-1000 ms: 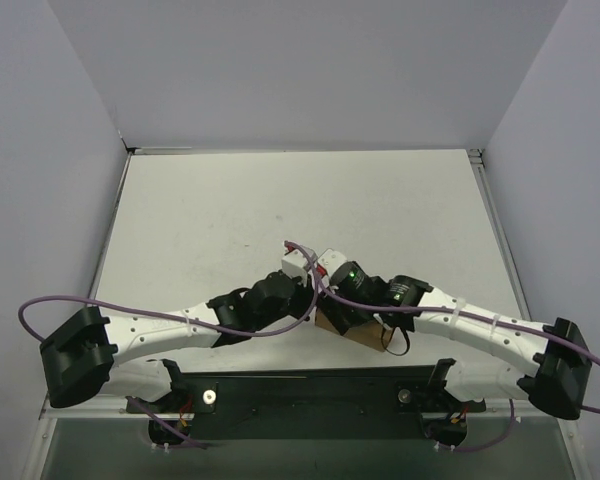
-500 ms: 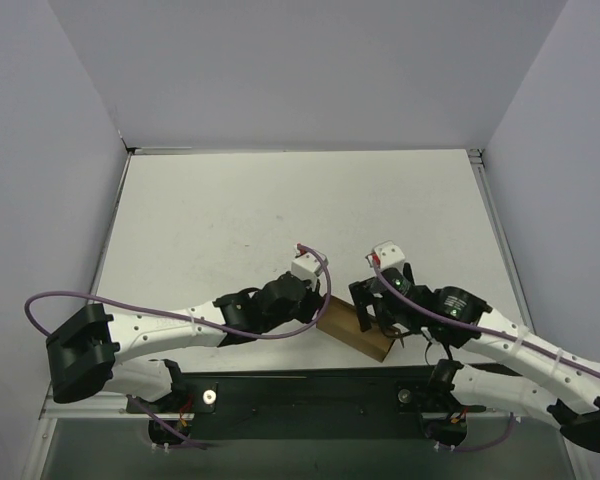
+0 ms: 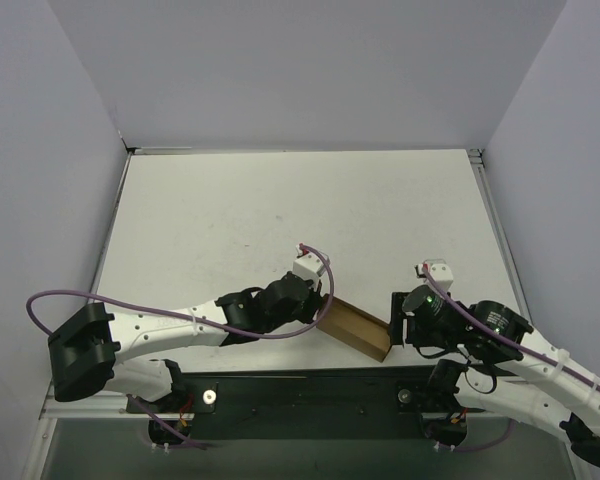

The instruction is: Fold the paper box

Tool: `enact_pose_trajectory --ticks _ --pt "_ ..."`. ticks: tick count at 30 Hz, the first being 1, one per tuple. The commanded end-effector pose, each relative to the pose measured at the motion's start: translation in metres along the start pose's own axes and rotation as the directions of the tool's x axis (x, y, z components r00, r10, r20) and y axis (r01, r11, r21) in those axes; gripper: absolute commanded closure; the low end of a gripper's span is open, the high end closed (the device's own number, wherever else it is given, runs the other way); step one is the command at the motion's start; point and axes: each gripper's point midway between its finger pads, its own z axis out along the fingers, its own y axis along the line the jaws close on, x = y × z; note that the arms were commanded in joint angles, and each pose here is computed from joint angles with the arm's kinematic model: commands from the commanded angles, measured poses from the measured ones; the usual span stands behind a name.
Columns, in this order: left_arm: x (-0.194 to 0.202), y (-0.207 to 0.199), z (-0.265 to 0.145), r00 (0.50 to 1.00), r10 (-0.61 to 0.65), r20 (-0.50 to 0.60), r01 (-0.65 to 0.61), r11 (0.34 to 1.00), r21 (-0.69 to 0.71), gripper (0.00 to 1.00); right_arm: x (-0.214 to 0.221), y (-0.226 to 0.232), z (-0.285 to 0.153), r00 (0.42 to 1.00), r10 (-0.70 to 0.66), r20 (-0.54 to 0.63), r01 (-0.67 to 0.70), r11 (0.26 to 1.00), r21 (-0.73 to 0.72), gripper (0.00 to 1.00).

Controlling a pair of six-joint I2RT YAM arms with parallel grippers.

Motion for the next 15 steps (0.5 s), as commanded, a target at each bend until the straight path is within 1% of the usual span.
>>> enact_pose_trajectory --ticks 1,4,7,15 --pt "0.063 0.025 -0.008 0.972 0.073 -0.225 -0.091 0.993 -0.070 1.00 0.018 -0.017 0.003 0.998 0.040 -0.056 -0.035 0.996 0.084 0.41" --pt "0.063 0.025 -0.008 0.972 0.072 -0.225 -0.090 0.993 -0.070 1.00 0.022 -0.020 0.009 0.996 0.050 -0.068 -0.042 0.992 0.118 0.48" --pt "0.062 0.024 -0.008 0.971 0.076 -0.224 -0.094 0.993 -0.070 1.00 0.025 -0.018 0.013 0.995 0.051 -0.082 -0.041 0.992 0.123 0.53" --pt "0.063 0.023 -0.008 0.972 0.075 -0.224 -0.093 0.993 -0.069 1.00 0.033 -0.019 0.024 0.994 0.059 -0.097 -0.045 0.989 0.142 0.62"
